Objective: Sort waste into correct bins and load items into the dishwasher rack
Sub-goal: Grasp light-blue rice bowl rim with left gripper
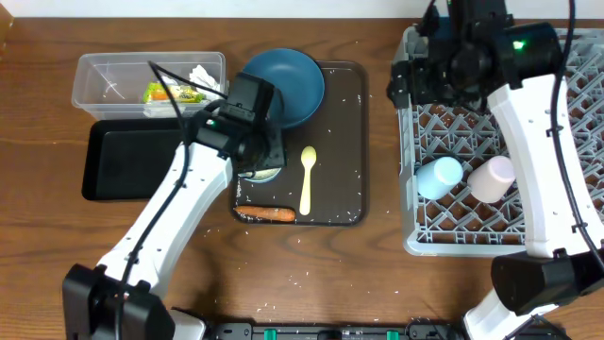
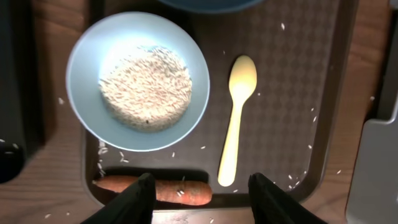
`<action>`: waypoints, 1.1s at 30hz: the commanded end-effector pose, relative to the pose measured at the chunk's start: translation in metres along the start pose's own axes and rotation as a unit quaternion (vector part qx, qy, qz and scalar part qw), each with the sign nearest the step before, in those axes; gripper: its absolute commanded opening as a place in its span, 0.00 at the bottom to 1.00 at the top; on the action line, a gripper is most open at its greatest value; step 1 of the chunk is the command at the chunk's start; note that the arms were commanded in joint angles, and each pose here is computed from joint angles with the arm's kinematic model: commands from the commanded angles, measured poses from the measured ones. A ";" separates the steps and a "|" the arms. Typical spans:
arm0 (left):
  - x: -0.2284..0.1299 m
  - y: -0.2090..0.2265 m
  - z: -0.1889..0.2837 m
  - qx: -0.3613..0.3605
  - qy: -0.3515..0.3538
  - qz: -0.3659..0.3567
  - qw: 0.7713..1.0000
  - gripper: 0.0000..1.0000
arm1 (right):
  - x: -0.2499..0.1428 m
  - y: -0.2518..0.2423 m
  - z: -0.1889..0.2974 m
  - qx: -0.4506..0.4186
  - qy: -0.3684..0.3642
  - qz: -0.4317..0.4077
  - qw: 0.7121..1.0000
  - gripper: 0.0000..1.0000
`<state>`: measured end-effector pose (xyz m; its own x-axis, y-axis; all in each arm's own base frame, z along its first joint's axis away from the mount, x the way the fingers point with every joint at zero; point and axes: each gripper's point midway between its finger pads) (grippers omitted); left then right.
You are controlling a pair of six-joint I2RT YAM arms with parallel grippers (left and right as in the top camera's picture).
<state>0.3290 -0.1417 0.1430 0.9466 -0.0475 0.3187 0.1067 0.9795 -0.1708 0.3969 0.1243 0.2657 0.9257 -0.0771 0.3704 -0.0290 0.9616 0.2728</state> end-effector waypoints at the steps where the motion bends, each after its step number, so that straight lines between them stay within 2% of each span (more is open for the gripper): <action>1: -0.010 0.002 -0.015 0.017 0.023 -0.027 0.999 0.52 | 0.000 0.009 -0.001 0.009 -0.002 0.003 1.000 0.91; 9: -0.020 0.005 -0.044 0.053 0.054 -0.058 0.995 0.53 | -0.001 0.008 -0.001 0.007 0.001 0.003 1.000 0.93; 10: -0.020 0.004 -0.047 0.053 0.055 -0.059 0.995 0.57 | -0.002 0.008 -0.001 0.007 0.002 0.003 1.000 0.93; 13: -0.018 0.000 -0.056 0.051 0.054 -0.068 0.995 0.59 | -0.003 0.006 -0.001 0.003 0.005 0.003 1.000 0.92; 22: -0.020 -0.009 -0.060 0.050 0.056 -0.164 0.984 0.64 | -0.002 0.004 -0.001 -0.003 0.002 0.016 1.000 0.93; 26: -0.014 0.006 -0.059 0.098 0.046 -0.169 0.980 0.64 | -0.005 0.003 -0.001 -0.005 0.009 0.027 1.000 0.95; 33: -0.015 0.010 -0.066 0.107 0.053 -0.169 0.978 0.64 | -0.012 0.001 -0.001 -0.009 0.022 0.025 0.999 0.96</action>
<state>0.3380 -0.1518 0.0883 0.8954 -0.3578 0.2650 0.3476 0.9337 0.0863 0.3878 0.1233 0.2614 0.9385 -0.0435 0.3426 -0.0464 0.9672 0.2497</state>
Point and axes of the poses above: each gripper's point midway between its finger pads, its own z axis back along the fingers, its own y axis along the line the jaws close on, x = y × z, and after that the axes turned 10 degrees about -z, right-handed
